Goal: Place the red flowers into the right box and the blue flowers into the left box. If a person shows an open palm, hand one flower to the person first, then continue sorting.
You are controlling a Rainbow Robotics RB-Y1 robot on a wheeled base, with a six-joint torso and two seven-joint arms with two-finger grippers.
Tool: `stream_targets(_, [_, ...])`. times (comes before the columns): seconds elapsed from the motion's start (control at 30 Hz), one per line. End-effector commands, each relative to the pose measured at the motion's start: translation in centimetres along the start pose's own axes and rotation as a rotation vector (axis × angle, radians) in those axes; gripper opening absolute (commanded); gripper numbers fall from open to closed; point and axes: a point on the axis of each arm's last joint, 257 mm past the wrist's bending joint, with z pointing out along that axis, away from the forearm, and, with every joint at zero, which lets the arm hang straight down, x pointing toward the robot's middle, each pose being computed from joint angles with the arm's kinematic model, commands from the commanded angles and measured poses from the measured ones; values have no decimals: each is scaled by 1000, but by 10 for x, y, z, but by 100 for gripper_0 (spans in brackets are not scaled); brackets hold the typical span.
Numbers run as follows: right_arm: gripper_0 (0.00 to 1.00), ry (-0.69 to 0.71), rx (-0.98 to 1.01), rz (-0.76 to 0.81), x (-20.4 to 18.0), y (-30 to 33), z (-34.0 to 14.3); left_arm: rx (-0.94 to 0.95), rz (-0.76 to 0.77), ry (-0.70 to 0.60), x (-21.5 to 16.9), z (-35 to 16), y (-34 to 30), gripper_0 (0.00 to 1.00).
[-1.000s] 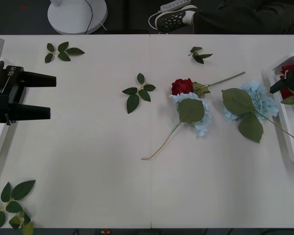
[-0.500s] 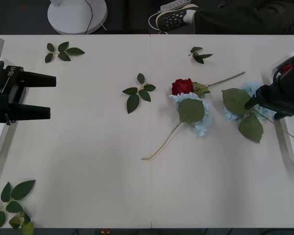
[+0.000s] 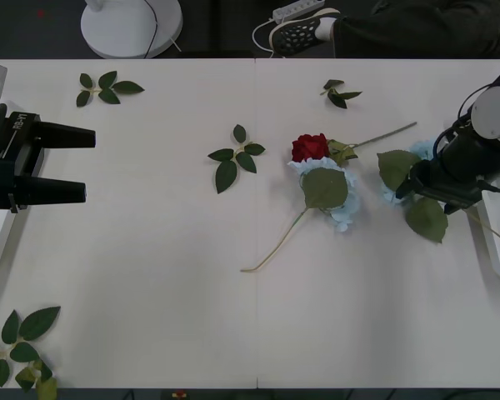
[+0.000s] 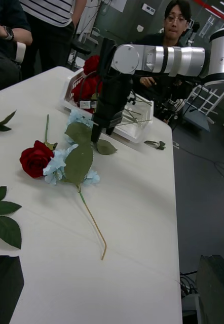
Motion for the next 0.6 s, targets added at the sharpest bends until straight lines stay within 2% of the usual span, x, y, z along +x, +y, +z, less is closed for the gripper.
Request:
stream_targets(0.03, [99, -33, -4, -62, -16, 22, -6, 9, -81, 17, 8, -4, -5, 100])
stream_targets(0.2, [98, -20, 26, -100, -10, 17, 1, 9, -81, 17, 8, -4, -5, 100])
stream_targets(0.23, [95, -20, 29, -105, -10, 16, 1, 9, -81, 17, 8, -4, -5, 100])
stream_targets(0.27, [75, -18, 31, -115, -10, 16, 2, 9, -81, 17, 8, -4, -5, 100])
stream_targets(0.3, [61, -17, 34, -118, -9, 14, 2, 9, -81, 17, 8, -4, -5, 100])
stream_targets(0.33, [44, -17, 36, -125, -9, 14, 2, 9, -81, 17, 8, -4, -5, 100])
stream_targets(0.4, [21, -13, 41, -137, -8, 13, 3, 9, -81, 17, 8, -4, -5, 100])
stream_targets(0.43, [17, -10, 41, -140, -7, 14, 4, 9, -81, 17, 8, -4, -5, 100])
stream_targets(0.47, [4, -6, 47, -148, -5, 12, 6, 9, -81, 17, 8, -4, -5, 100])
stream_targets(0.5, [0, -5, 50, -151, -5, 11, 6, 9, -81, 17, 8, -4, -5, 100])
stream_targets(0.6, [0, 0, 53, -160, -4, 10, 6, 9, -81, 17, 8, -4, -5, 100])
